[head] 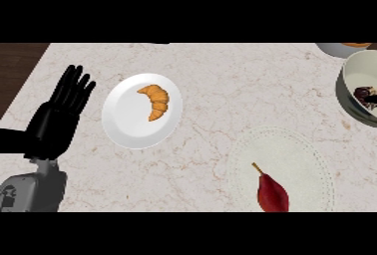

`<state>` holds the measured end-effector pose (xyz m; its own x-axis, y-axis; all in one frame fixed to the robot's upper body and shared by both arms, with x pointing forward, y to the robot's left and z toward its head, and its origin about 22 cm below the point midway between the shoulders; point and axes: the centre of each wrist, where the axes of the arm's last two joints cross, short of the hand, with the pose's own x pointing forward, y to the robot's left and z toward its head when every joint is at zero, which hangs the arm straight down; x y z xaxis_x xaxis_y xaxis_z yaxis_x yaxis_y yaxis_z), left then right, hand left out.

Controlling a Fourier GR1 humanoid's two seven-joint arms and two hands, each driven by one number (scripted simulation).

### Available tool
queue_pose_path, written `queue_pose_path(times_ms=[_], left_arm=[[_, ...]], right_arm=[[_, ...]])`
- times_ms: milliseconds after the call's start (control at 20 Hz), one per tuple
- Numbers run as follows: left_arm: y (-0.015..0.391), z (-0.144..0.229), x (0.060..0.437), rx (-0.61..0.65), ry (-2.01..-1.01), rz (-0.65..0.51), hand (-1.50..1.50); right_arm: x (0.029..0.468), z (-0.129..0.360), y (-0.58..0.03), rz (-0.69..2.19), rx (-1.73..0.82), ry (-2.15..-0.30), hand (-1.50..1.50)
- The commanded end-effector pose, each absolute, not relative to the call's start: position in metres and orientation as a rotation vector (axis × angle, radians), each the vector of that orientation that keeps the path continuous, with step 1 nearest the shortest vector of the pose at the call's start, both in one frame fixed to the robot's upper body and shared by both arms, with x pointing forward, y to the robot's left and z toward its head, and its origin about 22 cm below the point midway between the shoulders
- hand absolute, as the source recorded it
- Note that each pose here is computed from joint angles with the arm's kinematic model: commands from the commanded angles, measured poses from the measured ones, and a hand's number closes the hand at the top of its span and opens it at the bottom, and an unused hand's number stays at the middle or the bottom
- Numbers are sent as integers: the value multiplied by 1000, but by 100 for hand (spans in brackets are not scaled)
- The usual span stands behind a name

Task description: Pick the cupcake from the placemat and place it in the bowl

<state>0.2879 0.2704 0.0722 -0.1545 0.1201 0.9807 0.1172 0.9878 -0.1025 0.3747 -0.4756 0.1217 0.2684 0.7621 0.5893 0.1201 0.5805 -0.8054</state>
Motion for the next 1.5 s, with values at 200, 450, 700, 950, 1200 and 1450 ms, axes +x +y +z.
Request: queue_pose_path(times_ms=[200,450,700,950,1200,1450], left_arm=[[271,73,290,-168,-1732,15,0],[287,73,288,-146,-1733,8,0],[283,69,290,-148,-1731,30,0],[288,66,282,-127,-1724,56,0],[290,54,272,-119,-1721,42,0],[287,63,274,-123,-1712,53,0]], right_arm=[[372,151,-491,67,-679,-1582,-150],[344,156,-525,-104,-705,-1598,-150],[304,158,-563,-167,-737,-1584,-150],[253,161,-599,-175,-717,-1543,-150],[222,153,-615,-139,-720,-1525,-150],[195,139,-624,-113,-669,-1521,-150]])
